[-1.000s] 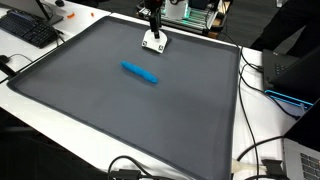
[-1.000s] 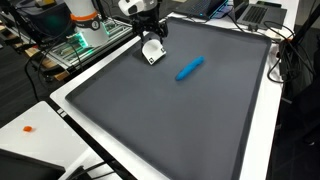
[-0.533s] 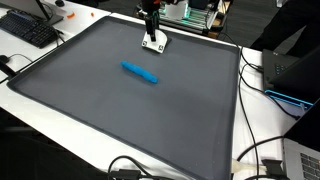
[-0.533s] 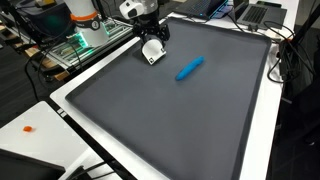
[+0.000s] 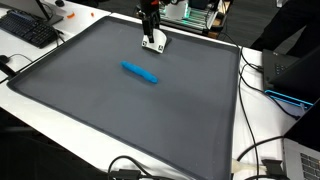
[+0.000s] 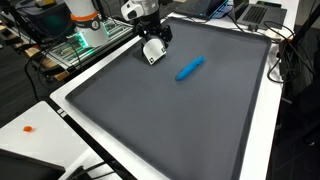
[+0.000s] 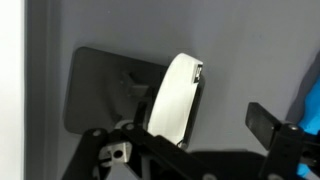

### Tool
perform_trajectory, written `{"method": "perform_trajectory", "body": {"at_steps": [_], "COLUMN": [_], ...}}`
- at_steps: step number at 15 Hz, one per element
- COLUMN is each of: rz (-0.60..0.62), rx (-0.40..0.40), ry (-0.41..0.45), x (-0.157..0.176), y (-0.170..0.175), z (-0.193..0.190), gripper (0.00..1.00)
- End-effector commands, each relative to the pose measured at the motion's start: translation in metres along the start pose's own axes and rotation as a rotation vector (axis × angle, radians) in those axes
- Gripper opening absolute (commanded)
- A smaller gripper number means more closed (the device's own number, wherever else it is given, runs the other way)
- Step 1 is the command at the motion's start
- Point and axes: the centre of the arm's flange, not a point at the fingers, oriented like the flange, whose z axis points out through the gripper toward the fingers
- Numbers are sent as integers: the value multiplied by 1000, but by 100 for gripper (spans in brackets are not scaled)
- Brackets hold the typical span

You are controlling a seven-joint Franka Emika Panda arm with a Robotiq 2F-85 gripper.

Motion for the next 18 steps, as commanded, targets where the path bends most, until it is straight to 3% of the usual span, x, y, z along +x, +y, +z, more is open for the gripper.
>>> {"method": "perform_trajectory", "body": {"at_steps": [1, 9, 12, 13, 14, 18], "rz": [51, 94, 101, 105, 109, 117], "rx": [33, 35, 28, 27, 26, 29], "ry": [9, 32, 31, 31, 30, 30], "x": [1, 4, 3, 3, 4, 2], "y": [-4, -11, -13, -14, -15, -17], "z": [9, 24, 26, 27, 27, 25], "gripper": [100, 97, 83, 70, 67, 35]}}
